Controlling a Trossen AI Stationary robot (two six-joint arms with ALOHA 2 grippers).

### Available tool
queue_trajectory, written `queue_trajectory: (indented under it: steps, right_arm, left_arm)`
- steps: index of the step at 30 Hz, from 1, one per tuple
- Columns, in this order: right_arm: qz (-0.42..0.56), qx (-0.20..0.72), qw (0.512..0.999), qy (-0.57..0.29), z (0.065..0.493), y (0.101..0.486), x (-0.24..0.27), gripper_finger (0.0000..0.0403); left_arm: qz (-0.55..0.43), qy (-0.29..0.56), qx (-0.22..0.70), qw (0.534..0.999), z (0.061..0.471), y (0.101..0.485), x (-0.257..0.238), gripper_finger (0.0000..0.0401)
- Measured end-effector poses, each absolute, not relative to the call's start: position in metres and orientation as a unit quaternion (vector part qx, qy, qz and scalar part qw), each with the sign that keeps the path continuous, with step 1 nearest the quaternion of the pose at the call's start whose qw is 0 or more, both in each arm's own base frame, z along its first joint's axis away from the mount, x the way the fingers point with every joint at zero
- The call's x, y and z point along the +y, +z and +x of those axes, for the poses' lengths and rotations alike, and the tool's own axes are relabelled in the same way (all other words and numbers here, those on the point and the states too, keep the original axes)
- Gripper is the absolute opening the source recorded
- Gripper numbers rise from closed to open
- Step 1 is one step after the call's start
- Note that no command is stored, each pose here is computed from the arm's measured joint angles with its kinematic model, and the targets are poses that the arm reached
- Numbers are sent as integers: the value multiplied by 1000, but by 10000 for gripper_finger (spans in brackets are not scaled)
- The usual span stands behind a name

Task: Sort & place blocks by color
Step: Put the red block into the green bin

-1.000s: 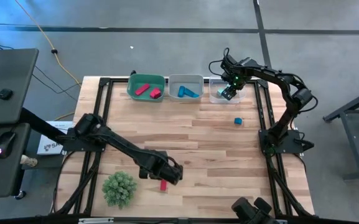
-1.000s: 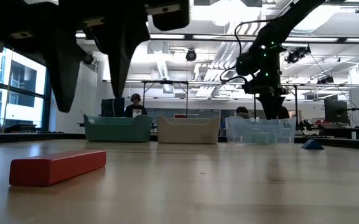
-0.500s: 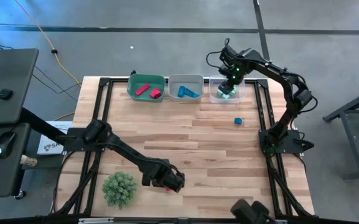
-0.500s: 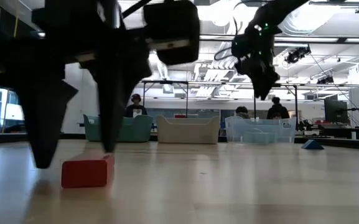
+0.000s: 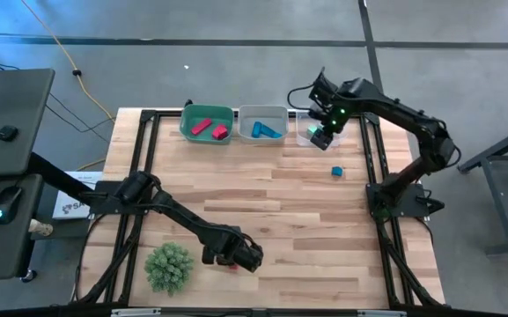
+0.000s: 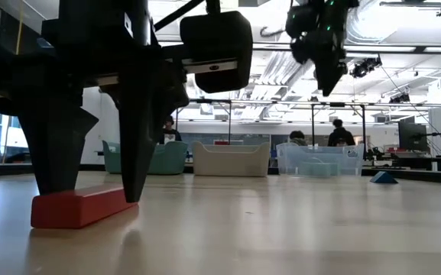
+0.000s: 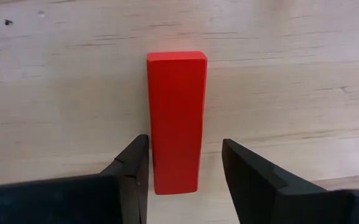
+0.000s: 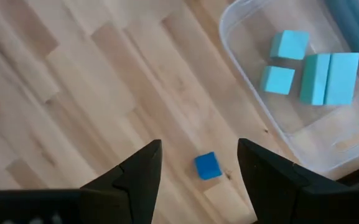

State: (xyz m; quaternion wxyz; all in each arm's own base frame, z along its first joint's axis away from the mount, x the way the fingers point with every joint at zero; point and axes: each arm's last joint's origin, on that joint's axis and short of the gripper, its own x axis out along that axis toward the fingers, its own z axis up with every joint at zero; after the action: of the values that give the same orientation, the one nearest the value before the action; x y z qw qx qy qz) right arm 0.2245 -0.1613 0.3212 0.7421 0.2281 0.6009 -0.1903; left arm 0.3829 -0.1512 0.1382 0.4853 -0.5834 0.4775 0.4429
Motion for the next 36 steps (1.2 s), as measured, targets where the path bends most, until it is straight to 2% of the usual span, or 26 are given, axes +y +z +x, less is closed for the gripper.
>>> queue_trajectory:
  steps: [4,14,27,36]
  right_arm:
    - [221,590,755,-184,218,336,-142,199]
    - [193,546,798,-163,196,370,-99,199]
    - [197,499,829,-161,165,394,-70,199]
    - [204,488,833,-163,158,398,-65,199]
  left_arm:
    - [-573,442,485,491,382,137,-151,110]
    - [-544,422,509,517,381,136,-151,7]
    - [-535,395,500,554,382,146,-150,1]
    - [-521,384,487,586,384,156,-140,0]
